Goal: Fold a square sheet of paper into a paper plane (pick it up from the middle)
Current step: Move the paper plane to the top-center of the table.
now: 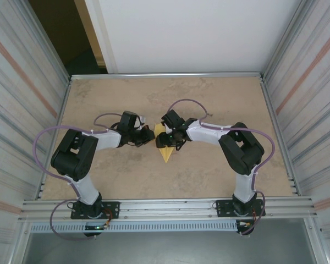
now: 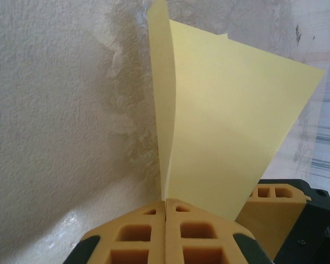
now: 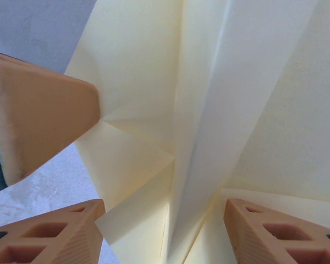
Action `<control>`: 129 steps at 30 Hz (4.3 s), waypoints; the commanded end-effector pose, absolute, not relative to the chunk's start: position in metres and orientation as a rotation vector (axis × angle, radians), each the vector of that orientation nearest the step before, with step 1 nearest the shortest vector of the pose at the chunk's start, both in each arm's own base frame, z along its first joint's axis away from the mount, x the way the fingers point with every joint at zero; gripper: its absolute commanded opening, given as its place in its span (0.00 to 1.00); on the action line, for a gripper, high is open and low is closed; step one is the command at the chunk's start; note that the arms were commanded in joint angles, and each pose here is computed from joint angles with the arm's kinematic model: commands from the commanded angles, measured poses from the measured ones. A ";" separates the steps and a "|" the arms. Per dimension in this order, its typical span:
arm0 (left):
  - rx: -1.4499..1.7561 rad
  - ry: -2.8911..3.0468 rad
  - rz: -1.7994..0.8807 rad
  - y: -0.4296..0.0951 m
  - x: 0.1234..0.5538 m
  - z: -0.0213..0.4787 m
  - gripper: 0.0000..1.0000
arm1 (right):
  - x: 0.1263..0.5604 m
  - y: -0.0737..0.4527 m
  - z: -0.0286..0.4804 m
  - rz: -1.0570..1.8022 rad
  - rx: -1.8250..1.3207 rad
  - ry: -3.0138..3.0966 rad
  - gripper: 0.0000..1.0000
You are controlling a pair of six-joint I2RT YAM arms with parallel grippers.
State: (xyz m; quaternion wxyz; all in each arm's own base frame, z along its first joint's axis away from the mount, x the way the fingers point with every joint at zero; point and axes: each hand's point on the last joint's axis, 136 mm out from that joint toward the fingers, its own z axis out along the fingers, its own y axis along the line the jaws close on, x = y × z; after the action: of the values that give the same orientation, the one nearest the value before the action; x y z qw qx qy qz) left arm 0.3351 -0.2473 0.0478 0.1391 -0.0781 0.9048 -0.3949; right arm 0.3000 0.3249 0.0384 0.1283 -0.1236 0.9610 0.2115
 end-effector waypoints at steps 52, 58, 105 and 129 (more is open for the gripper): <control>-0.468 2.538 -0.733 -0.127 0.322 0.082 0.85 | 0.432 0.273 0.054 0.402 -0.018 2.723 0.05; -0.462 2.548 -0.725 -0.127 0.319 0.081 0.88 | 0.452 0.257 0.040 0.283 -0.015 2.737 0.10; -0.468 2.597 -0.716 -0.131 0.318 0.068 0.99 | 0.491 0.247 0.017 0.201 0.034 2.739 0.10; -0.456 2.602 -0.722 -0.134 0.319 0.067 0.99 | 0.489 0.244 -0.015 -0.026 -0.124 2.778 0.29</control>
State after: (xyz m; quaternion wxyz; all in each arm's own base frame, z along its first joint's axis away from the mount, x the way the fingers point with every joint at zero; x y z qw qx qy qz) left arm 0.3234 -0.1308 0.0702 0.2086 -0.1744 0.9263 -0.2610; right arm 0.5085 0.2540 0.0235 0.2325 -0.0212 0.9719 0.0299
